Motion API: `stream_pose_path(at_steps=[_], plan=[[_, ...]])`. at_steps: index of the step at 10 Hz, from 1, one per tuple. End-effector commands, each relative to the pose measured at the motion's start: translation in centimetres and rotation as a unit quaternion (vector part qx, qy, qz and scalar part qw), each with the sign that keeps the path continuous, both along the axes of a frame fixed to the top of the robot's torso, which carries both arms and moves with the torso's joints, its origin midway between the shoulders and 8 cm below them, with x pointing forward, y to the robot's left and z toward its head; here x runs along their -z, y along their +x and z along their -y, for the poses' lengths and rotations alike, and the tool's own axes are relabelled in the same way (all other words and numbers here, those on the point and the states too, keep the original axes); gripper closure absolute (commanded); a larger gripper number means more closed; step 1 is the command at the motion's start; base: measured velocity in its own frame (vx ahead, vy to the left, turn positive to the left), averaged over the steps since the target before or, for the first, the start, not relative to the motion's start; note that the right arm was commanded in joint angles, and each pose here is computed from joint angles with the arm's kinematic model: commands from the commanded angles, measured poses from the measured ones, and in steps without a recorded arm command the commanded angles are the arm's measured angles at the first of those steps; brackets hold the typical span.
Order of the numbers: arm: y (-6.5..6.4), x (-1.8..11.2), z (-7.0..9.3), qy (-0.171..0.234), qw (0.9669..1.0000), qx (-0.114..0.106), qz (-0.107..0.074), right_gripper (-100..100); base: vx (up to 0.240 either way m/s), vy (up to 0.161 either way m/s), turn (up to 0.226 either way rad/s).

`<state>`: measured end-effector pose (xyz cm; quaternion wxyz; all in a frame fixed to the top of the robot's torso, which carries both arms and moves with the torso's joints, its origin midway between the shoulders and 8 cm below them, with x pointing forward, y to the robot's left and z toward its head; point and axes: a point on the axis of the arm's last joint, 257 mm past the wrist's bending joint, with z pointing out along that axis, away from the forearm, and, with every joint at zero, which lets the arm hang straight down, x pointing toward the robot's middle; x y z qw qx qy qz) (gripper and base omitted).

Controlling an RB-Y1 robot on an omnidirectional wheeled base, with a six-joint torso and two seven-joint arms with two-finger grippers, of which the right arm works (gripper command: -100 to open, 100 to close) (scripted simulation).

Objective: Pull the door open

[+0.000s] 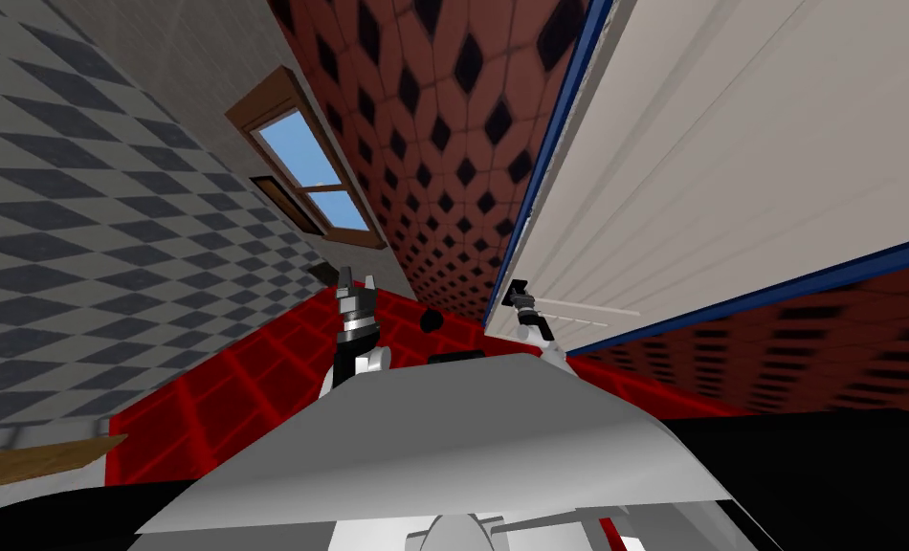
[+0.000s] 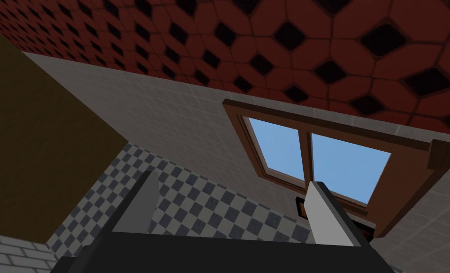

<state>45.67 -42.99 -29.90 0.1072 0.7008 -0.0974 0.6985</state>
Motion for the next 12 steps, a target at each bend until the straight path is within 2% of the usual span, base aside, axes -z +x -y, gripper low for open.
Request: stream_pose_path(at_steps=[1,3,4,5,12], plan=[[0.0,-0.3,-0.3,0.003,0.9999,-0.009,0.003,100,-0.266,-0.063,0.154],[-0.2,-0.3,-0.5,0.006,0.9998,-0.019,0.003,100,-0.252,-0.042,0.13],[-0.2,-0.1,-0.5,0.005,0.9998,-0.017,0.0,100,-0.104,-0.018,0.041],[-0.5,0.2,-0.9,0.006,0.9997,-0.024,-0.003,100,-0.14,-0.003,0.11],[-1.5,-0.3,-1.9,0.007,0.9981,-0.061,0.002,100,-0.255,-0.065,0.151]])
